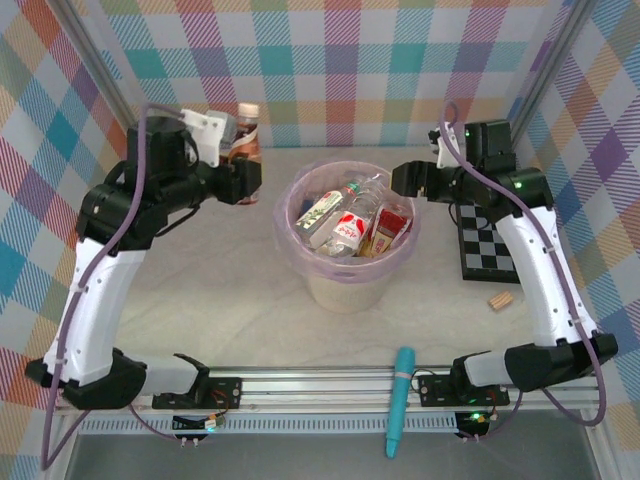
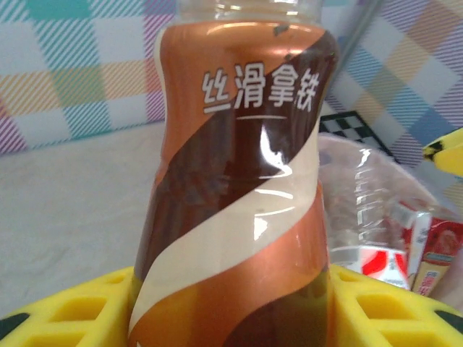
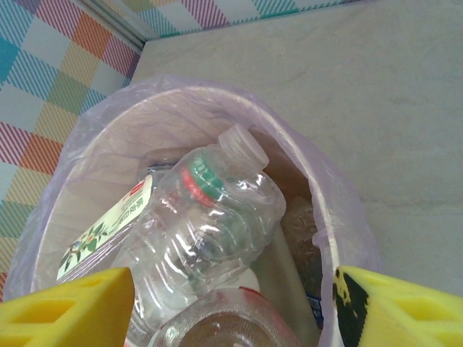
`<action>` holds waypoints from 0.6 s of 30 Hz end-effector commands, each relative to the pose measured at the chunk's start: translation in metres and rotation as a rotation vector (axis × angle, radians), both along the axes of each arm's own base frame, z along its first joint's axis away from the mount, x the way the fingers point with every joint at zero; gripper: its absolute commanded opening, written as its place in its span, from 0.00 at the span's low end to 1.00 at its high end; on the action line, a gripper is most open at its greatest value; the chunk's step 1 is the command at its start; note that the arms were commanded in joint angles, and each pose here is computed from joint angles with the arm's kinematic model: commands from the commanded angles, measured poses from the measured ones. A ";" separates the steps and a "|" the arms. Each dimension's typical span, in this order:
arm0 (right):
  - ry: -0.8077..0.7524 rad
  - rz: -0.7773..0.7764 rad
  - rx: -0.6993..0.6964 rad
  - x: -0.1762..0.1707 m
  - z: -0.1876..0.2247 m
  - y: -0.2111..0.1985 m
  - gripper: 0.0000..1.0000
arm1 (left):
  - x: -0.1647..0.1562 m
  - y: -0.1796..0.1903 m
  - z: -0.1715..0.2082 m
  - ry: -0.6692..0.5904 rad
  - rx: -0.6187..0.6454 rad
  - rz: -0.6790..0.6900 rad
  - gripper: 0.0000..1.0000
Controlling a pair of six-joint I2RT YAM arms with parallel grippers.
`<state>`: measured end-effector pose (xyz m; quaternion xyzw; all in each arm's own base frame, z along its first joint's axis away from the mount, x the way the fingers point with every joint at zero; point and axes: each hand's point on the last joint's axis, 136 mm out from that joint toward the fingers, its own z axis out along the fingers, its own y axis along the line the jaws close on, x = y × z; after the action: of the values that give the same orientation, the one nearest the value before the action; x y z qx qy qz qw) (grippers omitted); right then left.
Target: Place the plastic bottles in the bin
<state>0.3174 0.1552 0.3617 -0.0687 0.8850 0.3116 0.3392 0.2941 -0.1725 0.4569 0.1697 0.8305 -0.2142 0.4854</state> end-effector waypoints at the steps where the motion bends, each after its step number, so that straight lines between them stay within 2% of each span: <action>1: -0.017 -0.032 0.011 -0.010 0.004 -0.007 0.73 | 0.013 -0.039 0.000 -0.034 0.035 -0.149 0.29; 4: -0.010 -0.045 -0.008 -0.017 -0.001 -0.012 0.73 | 0.017 -0.072 -0.018 -0.013 0.091 -0.261 0.28; 9: -0.003 -0.047 -0.020 -0.024 -0.005 -0.015 0.73 | 0.028 -0.109 -0.059 0.057 0.214 -0.354 0.28; 15: -0.001 -0.052 -0.029 -0.025 -0.008 -0.017 0.73 | 0.047 -0.105 -0.099 0.175 0.356 -0.285 0.29; 17: 0.001 -0.050 -0.034 -0.025 -0.010 -0.017 0.73 | 0.051 -0.100 -0.106 0.193 0.396 -0.260 0.35; 18: 0.005 -0.051 -0.035 -0.025 -0.011 -0.017 0.73 | 0.051 -0.099 -0.108 0.193 0.406 -0.255 0.43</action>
<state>0.2969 0.1412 0.3494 -0.0509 0.8930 0.2910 0.3396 0.3520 -0.2884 0.3456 0.3413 0.8646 -0.1550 0.3347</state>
